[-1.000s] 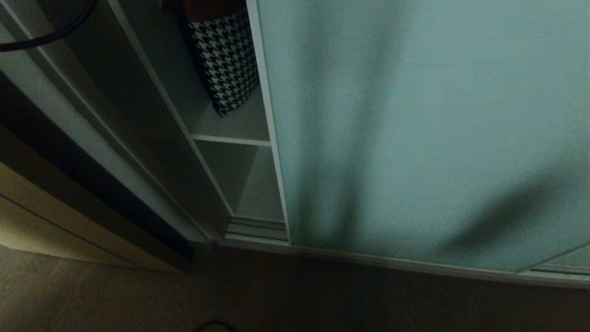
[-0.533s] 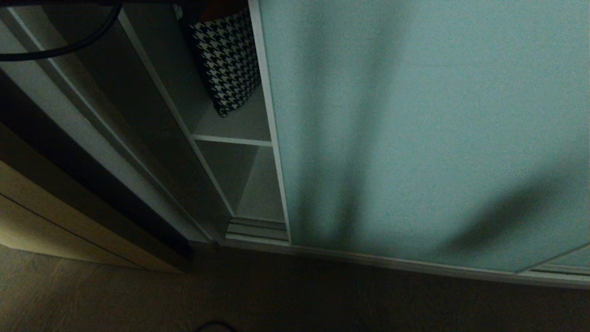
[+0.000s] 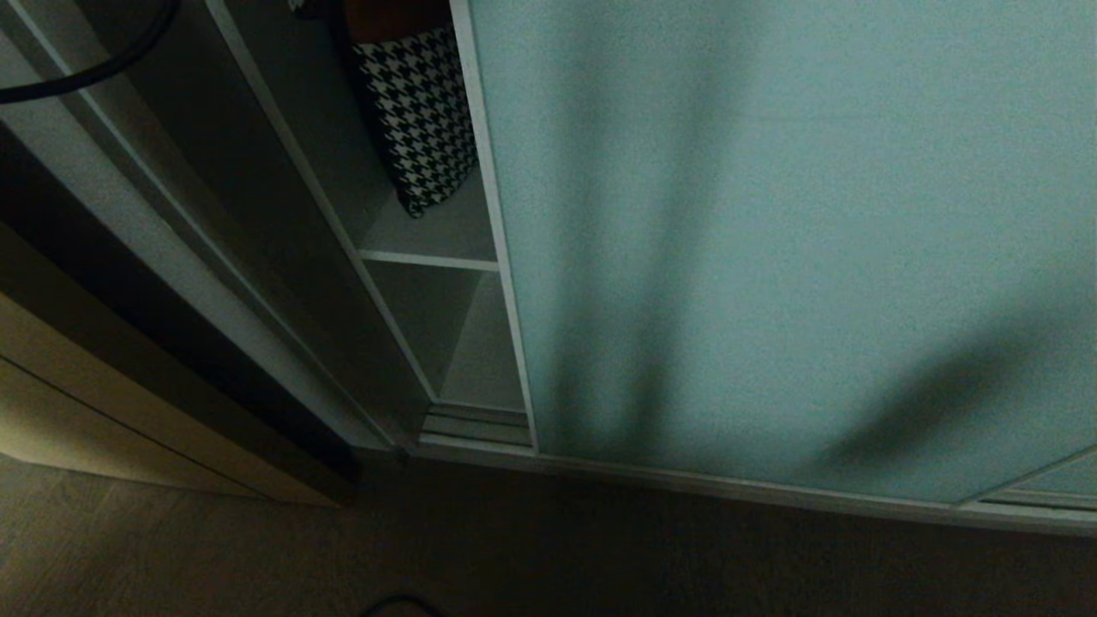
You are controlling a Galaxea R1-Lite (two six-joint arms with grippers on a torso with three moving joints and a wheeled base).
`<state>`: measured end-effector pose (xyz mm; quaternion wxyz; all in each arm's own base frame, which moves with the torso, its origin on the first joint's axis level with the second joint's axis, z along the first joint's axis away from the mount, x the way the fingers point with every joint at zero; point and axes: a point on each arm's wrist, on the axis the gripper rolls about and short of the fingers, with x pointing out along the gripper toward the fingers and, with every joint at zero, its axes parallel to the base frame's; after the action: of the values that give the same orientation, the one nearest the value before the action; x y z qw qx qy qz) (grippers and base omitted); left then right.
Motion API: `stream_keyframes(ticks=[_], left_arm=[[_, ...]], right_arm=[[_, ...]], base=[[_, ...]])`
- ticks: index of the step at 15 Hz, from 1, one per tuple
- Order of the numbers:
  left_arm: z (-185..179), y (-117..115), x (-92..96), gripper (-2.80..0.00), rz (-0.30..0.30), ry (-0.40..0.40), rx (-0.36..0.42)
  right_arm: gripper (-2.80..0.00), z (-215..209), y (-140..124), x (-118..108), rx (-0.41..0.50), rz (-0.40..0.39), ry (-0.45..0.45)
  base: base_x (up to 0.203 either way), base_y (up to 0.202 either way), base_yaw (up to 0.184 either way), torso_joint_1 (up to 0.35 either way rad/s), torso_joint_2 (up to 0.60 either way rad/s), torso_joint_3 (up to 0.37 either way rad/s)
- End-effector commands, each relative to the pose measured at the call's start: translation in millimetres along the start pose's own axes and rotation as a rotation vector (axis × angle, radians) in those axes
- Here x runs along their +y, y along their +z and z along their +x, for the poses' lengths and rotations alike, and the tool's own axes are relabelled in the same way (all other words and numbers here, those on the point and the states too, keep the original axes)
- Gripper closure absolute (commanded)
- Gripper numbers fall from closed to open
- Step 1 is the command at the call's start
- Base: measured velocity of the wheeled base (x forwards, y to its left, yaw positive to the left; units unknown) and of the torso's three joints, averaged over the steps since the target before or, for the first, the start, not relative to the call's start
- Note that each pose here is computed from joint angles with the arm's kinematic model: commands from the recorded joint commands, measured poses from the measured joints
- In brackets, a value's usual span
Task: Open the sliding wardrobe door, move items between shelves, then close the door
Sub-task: Close the door
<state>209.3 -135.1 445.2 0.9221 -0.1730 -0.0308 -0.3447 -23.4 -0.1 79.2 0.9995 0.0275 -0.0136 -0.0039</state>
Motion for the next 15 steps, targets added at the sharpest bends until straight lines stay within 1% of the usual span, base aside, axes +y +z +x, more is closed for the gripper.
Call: stream_keyframes(ticks=[1, 4, 8, 12, 15], left_arm=[[-13, 9, -4.6, 0.00, 0.001, 0.004, -0.031], [-32, 18, -9.0, 0.00, 0.015, 0.045, -0.071], [-47, 16, -7.9, 0.00, 0.027, 0.109, -0.079], [-66, 24, -8.9, 0.00, 0.047, 0.195, -0.131], [-86, 29, -12.4, 0.00, 0.050, 0.203, -0.158]], right_arm=[[0.00, 0, 0, 0, -0.001, 0.000, 0.001], [0.00, 0, 0, 0, -0.001, 0.000, -0.001], [0.00, 0, 0, 0, -0.001, -0.001, 0.000], [0.00, 0, 0, 0, -0.001, 0.000, -0.001], [0.00, 0, 0, 0, -0.001, 0.000, 0.001]], base=[[0.000, 0.000, 0.000, 0.000, 0.00, 0.000], [0.000, 0.000, 0.000, 0.000, 0.00, 0.000], [0.000, 0.000, 0.000, 0.000, 0.00, 0.000], [0.000, 0.000, 0.000, 0.000, 0.00, 0.000], [0.000, 0.000, 0.000, 0.000, 0.00, 0.000]])
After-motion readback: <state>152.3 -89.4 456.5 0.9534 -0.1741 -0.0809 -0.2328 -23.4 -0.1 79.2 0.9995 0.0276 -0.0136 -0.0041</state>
